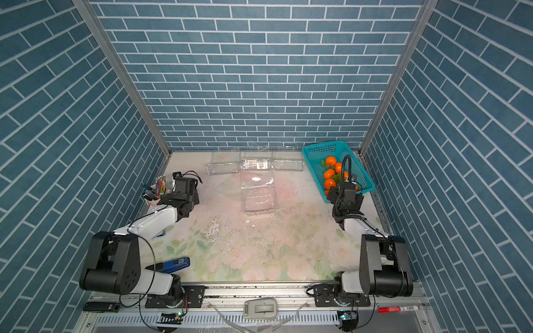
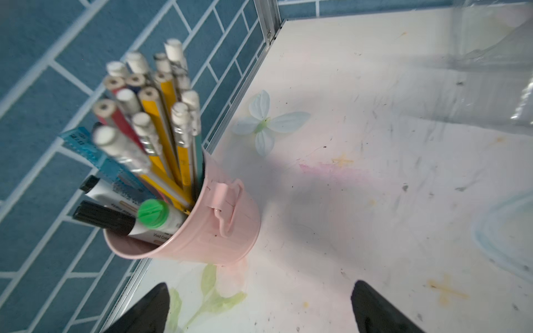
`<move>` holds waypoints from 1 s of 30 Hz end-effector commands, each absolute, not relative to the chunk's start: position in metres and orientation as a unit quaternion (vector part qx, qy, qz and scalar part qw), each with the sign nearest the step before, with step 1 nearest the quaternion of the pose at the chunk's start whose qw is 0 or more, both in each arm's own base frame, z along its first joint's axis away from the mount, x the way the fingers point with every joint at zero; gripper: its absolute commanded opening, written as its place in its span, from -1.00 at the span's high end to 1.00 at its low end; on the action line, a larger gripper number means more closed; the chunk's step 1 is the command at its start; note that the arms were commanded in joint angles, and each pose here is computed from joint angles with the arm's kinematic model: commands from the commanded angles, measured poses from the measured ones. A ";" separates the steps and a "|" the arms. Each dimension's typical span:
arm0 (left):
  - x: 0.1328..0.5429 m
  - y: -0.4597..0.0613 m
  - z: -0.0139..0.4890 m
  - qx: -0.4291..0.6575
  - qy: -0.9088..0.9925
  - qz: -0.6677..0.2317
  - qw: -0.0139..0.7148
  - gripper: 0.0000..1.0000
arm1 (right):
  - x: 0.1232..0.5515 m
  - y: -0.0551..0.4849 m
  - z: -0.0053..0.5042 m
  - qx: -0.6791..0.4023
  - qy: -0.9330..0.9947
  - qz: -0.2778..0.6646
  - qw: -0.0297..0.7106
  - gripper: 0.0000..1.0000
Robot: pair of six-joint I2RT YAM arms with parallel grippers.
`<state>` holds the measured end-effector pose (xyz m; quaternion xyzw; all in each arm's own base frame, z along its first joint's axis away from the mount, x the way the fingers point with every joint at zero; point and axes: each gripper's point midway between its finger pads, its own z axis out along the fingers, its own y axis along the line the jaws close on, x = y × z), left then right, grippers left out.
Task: Take oranges out of containers
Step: Reset both arms
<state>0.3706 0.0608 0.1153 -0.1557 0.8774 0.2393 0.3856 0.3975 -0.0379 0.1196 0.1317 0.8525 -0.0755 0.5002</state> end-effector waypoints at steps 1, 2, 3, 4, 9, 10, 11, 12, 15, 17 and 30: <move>0.380 0.074 0.116 -0.164 0.862 0.258 0.404 -0.99 | 0.392 -0.047 0.101 0.096 0.859 -0.134 0.485 -0.98; 0.383 0.073 0.116 -0.160 0.859 0.256 0.413 -0.99 | 0.392 -0.048 0.101 0.096 0.856 -0.138 0.488 -0.98; 0.385 0.072 0.117 -0.157 0.857 0.253 0.420 -0.99 | 0.393 -0.049 0.102 0.096 0.854 -0.141 0.491 -0.98; 0.387 0.072 0.118 -0.156 0.854 0.252 0.427 -0.99 | 0.392 -0.051 0.102 0.100 0.851 -0.145 0.494 -0.98; 0.398 0.070 0.120 -0.141 0.842 0.246 0.459 -0.99 | 0.393 -0.054 0.106 0.109 0.837 -0.150 0.515 -0.98; 0.398 0.068 0.115 -0.137 0.844 0.236 0.462 -0.99 | 0.393 -0.053 0.106 0.107 0.833 -0.148 0.522 -0.98; 0.399 0.066 0.110 -0.133 0.845 0.224 0.466 -0.99 | 0.393 -0.053 0.106 0.105 0.830 -0.145 0.528 -0.98; 0.401 0.064 0.108 -0.131 0.845 0.213 0.473 -0.99 | 0.392 -0.052 0.105 0.103 0.827 -0.144 0.533 -0.98; 0.402 0.060 0.103 -0.121 0.844 0.204 0.480 -0.99 | 0.390 -0.050 0.103 0.101 0.820 -0.139 0.546 -0.98; 0.402 0.057 0.102 -0.114 0.845 0.196 0.484 -0.99 | 0.390 -0.051 0.103 0.102 0.817 -0.140 0.550 -0.98; 0.392 0.032 0.104 -0.059 0.822 0.139 0.549 -0.99 | 0.384 -0.046 0.105 0.094 0.807 -0.128 0.569 -0.98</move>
